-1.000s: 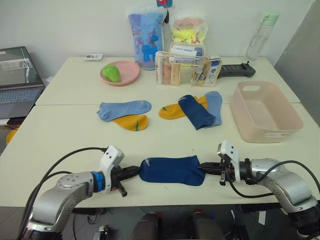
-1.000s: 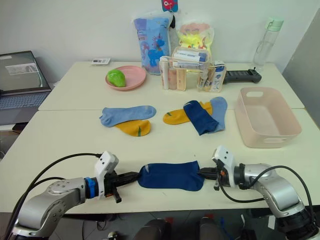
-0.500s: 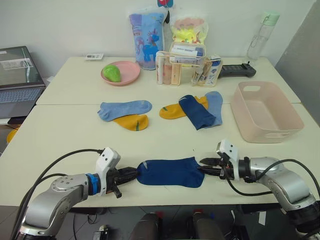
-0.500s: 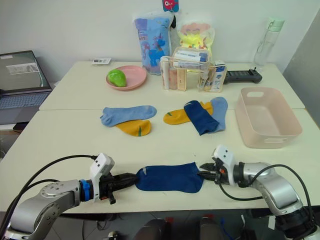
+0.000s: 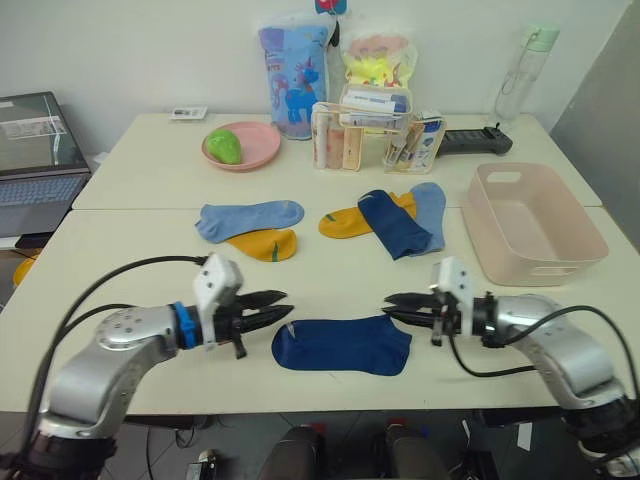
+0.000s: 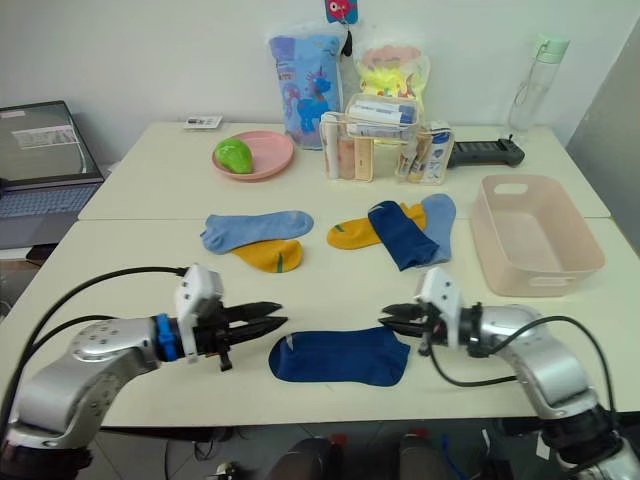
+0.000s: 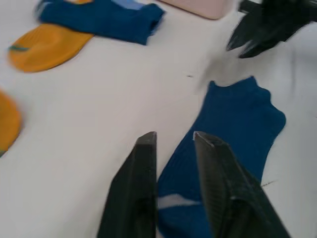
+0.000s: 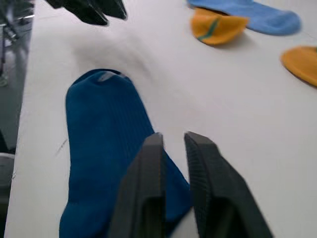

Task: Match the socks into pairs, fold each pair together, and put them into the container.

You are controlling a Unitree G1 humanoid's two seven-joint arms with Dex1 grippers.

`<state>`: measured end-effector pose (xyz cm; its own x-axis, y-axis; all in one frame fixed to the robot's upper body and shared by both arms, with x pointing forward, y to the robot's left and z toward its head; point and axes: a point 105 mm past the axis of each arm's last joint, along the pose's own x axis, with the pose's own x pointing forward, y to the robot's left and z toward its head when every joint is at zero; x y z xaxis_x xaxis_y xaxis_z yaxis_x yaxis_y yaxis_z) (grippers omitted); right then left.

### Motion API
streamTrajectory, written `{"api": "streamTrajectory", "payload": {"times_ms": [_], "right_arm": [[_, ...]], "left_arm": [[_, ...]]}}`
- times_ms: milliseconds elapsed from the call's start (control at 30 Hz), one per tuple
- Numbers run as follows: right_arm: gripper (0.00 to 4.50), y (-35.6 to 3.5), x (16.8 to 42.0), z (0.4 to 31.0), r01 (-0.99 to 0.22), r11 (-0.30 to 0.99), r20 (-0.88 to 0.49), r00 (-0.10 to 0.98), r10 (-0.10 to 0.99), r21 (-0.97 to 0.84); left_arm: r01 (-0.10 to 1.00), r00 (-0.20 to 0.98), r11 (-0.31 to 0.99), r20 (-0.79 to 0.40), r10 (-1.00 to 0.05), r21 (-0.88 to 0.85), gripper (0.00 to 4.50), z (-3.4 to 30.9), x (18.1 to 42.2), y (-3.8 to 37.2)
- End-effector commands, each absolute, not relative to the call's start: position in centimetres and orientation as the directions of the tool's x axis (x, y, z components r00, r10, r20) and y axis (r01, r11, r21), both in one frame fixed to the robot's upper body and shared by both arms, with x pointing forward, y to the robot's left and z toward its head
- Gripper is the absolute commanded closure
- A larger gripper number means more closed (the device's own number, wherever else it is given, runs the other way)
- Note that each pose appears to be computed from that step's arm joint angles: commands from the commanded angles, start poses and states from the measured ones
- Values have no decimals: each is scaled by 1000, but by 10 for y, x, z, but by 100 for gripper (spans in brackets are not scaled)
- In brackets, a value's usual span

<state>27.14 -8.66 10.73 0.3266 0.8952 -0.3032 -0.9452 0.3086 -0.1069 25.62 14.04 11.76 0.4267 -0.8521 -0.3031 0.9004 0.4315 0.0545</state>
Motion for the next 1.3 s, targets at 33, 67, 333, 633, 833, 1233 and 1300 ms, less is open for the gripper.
{"api": "streamTrajectory", "payload": {"times_ms": [33,67,333,633,833,1233,1300], "right_arm": [[450,-72,272,93,-957,246,-326,284,902,-152],[450,-70,272,87,-959,235,-342,276,898,-159],[450,-100,270,56,-957,181,-495,274,825,-228],[450,-109,262,91,-959,212,-373,270,888,-189],[450,-92,246,85,-981,140,-402,184,897,-136],[450,-140,240,64,-972,158,-590,231,774,-173],[450,-143,241,76,-965,191,-568,260,781,-179]], "left_arm": [[923,382,374,-316,-868,91,449,99,259,122],[926,375,363,-330,-866,100,449,92,259,120],[919,393,368,-432,-811,145,449,54,263,132],[918,397,368,-344,-851,150,449,84,257,140],[955,296,255,-427,-855,151,449,75,240,139],[948,314,291,-533,-786,129,449,57,237,169],[943,313,327,-471,-825,54,449,70,237,165]]}}
